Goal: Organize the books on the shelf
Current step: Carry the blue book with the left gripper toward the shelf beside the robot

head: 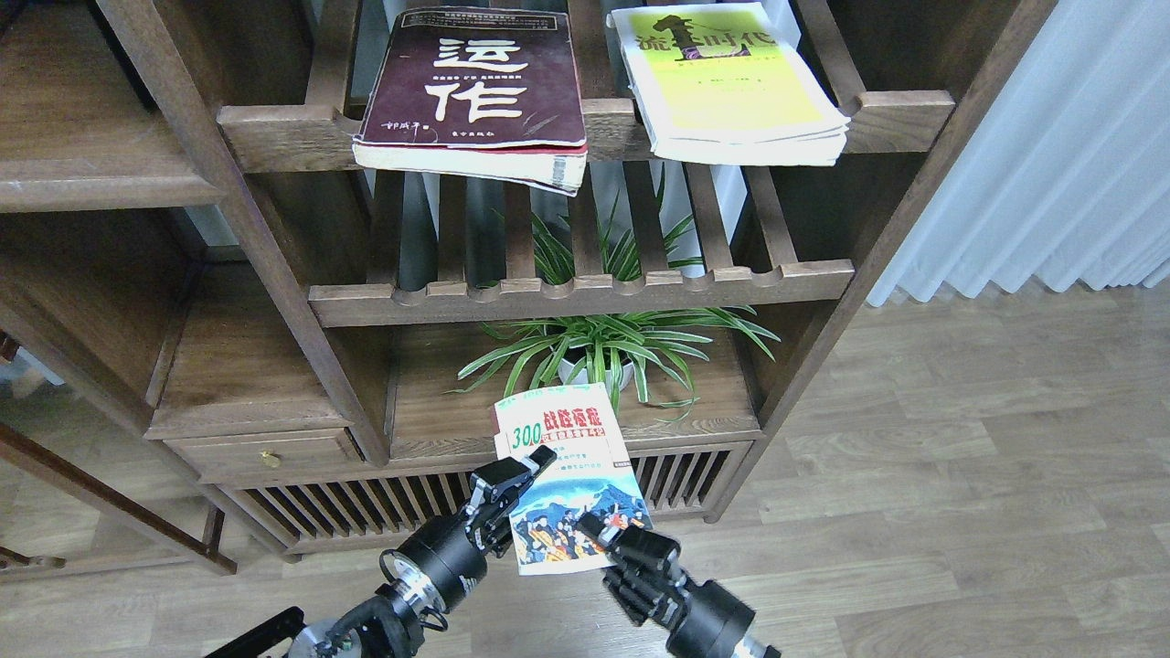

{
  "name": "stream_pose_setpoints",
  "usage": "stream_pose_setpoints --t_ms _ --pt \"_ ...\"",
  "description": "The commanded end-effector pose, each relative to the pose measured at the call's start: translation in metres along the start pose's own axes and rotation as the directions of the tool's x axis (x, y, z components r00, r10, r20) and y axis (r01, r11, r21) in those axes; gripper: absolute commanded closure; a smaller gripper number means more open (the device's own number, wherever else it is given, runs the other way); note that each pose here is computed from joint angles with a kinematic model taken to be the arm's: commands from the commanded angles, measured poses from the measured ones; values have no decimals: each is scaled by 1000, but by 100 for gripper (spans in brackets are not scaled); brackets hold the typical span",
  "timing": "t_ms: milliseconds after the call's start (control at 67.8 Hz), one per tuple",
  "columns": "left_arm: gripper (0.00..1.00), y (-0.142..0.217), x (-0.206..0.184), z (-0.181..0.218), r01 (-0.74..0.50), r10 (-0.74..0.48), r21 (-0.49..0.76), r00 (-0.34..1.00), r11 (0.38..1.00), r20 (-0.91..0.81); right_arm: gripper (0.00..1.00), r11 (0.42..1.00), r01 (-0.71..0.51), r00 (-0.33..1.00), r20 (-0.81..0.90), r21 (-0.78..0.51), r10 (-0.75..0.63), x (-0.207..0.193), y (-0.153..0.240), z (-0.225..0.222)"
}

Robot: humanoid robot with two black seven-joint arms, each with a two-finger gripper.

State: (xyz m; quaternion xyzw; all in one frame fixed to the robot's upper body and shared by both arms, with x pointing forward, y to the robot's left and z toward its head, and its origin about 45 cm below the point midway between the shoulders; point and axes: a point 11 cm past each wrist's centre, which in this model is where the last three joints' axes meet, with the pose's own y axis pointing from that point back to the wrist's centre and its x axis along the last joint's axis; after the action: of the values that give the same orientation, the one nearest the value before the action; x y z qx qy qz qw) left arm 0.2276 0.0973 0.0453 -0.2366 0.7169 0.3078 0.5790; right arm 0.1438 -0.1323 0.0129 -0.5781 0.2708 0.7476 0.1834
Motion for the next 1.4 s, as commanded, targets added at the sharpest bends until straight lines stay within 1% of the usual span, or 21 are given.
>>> stream_pose_setpoints --t_ms 0,118,236,369,398,516,531,708,782,826,1018,1121,1209,1224,1386 --pt "100 4 3 -1 -12 12 19 1000 1000 16 0 1000 -12 1000 -21 -18 12 1 -1 2" --pt "100 20 6 15 -41 39 21 997 999 61 0 999 -22 1000 -22 -34 21 4 -1 6" --pt "100 42 9 32 -83 76 55 990 995 116 0 998 -44 999 -21 -32 44 10 1 4" --pt "100 86 5 66 -159 139 84 968 984 209 0 996 -86 996 -23 -18 85 21 4 -6" --pt "100 100 1 78 -183 157 87 957 979 245 0 995 -100 995 -25 -13 100 24 5 -10" --pt "100 135 -14 107 -248 207 84 920 965 333 0 993 -119 993 -25 -6 119 29 7 -14" --pt "100 155 -24 125 -290 241 73 891 954 384 0 992 -124 992 -24 -6 124 30 8 -14" --pt "100 211 -53 167 -404 346 12 797 915 495 0 992 -123 992 -31 -9 122 28 6 -15" --pt "100 232 -73 183 -440 381 -23 748 898 544 0 992 -123 992 -36 -7 123 28 5 -18" --pt "100 238 -82 189 -448 390 -38 731 893 560 0 992 -125 991 -38 -6 125 28 5 -19" --pt "100 273 -151 236 -460 454 -185 590 869 667 0 992 -130 990 -49 -1 129 27 3 -27" --pt "100 286 -192 257 -442 481 -261 512 858 712 0 992 -128 990 -53 -3 127 26 2 -27" --pt "100 290 -218 266 -415 486 -302 470 858 737 0 992 -128 990 -54 -1 127 25 2 -28" --pt "100 293 -240 274 -386 489 -334 435 860 756 0 992 -129 990 -54 1 129 26 2 -29" --pt "100 299 -287 285 -328 499 -394 359 858 788 0 991 -132 990 -52 6 132 27 3 -31"
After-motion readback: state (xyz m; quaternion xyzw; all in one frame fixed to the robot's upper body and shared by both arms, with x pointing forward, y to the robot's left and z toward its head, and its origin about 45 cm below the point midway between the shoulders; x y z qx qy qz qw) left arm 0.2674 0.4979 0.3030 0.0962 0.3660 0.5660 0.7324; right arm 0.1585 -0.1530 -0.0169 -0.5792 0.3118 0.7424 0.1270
